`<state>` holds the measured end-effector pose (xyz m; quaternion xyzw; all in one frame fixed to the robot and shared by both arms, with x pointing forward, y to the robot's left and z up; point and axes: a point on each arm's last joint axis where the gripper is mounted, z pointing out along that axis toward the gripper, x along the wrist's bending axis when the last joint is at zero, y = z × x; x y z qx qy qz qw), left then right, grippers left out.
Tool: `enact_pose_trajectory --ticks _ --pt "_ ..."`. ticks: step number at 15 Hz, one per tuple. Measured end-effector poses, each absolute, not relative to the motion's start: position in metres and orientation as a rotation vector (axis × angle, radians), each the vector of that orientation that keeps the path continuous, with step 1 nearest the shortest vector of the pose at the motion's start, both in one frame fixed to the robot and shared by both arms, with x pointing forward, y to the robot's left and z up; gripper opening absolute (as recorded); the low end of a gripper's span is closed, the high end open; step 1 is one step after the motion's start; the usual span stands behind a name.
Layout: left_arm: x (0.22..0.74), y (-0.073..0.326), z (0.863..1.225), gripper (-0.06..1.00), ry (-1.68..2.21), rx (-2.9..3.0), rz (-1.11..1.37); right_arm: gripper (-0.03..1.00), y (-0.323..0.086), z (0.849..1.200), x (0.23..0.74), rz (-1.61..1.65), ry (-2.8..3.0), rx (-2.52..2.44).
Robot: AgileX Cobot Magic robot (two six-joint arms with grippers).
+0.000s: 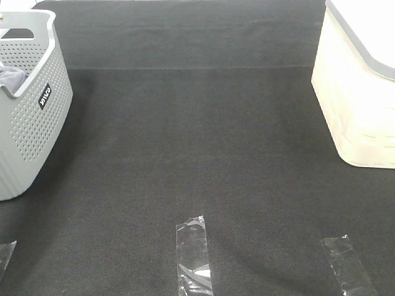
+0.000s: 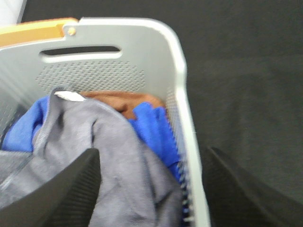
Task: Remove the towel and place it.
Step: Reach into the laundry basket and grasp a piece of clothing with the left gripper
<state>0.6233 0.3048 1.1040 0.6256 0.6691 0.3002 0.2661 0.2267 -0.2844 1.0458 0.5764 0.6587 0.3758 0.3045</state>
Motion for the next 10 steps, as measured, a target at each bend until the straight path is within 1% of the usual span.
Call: enact_pose_trajectory --ticks 5,7,8,10 --pt "0.671 0.331 1.102 0.6 2.027 1.742 0.929 0.77 -0.284 1.046 0.227 0.995 1.744 1.527" --pt "0.686 0.353 1.096 0.6 2.114 1.692 0.912 0.77 -0.284 1.046 0.227 0.995 1.744 1.527" --pt "0.696 0.37 1.088 0.6 2.167 1.642 0.88 0.77 -0.284 1.046 0.227 0.995 1.744 1.527" --pt "0.708 0.389 1.073 0.6 2.214 1.58 0.831 0.77 -0.284 1.046 0.227 0.995 1.744 1.527"
